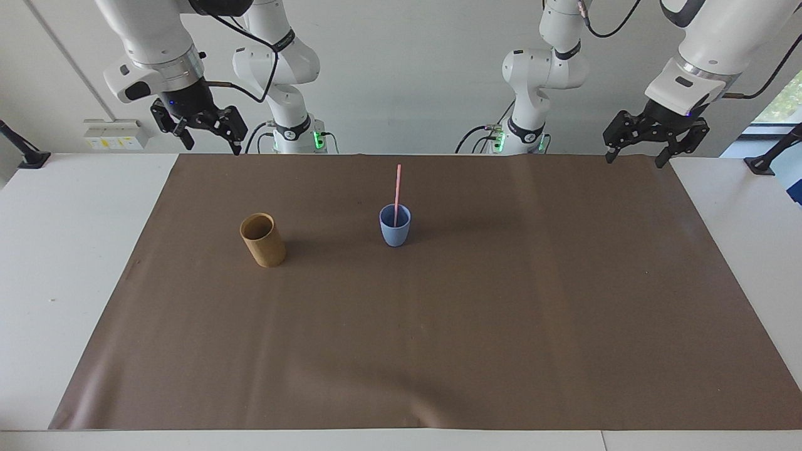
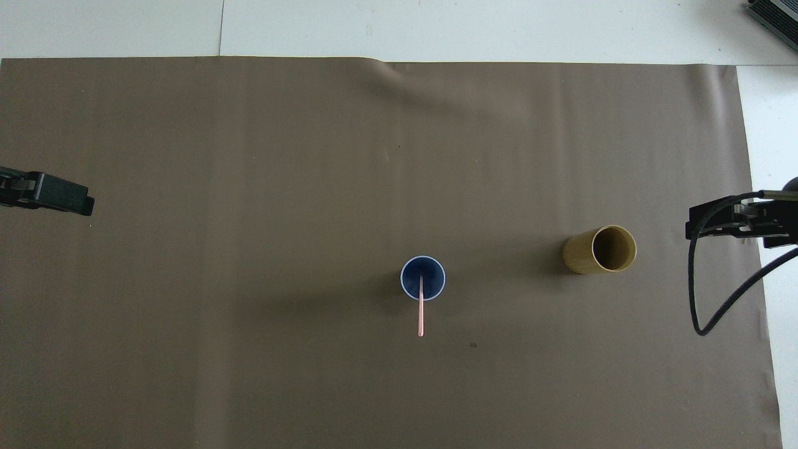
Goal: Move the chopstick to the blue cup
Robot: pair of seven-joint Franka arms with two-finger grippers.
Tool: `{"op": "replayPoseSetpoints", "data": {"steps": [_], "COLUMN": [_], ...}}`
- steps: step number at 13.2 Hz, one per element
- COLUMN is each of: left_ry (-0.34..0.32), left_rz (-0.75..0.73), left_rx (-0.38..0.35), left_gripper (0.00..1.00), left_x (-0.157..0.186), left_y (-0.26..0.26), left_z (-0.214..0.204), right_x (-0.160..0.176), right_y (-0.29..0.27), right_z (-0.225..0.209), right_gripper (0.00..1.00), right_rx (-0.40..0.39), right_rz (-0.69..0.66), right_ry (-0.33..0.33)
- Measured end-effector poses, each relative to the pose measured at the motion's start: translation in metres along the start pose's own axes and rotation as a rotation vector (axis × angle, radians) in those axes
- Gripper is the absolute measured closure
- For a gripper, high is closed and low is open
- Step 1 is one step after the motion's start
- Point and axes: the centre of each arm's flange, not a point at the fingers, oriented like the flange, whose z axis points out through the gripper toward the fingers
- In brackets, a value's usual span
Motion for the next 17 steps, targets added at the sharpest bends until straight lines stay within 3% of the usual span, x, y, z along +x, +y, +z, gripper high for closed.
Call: {"op": "replayPoseSetpoints", "data": {"steps": [17], "left_ry": [0.000], "left_rz": [0.000], "left_rx": [0.000], "left_gripper": [0.00], "left_x": [0.0000], "left_y": [0.0000], "left_z": [0.0000], "right_x": [0.0006], "right_y": [0.0030], "right_z": [-0.0006], "right_gripper": [0.00], "right_rx": [0.001], "right_rz": [0.005], "right_ry": [0.001]}}
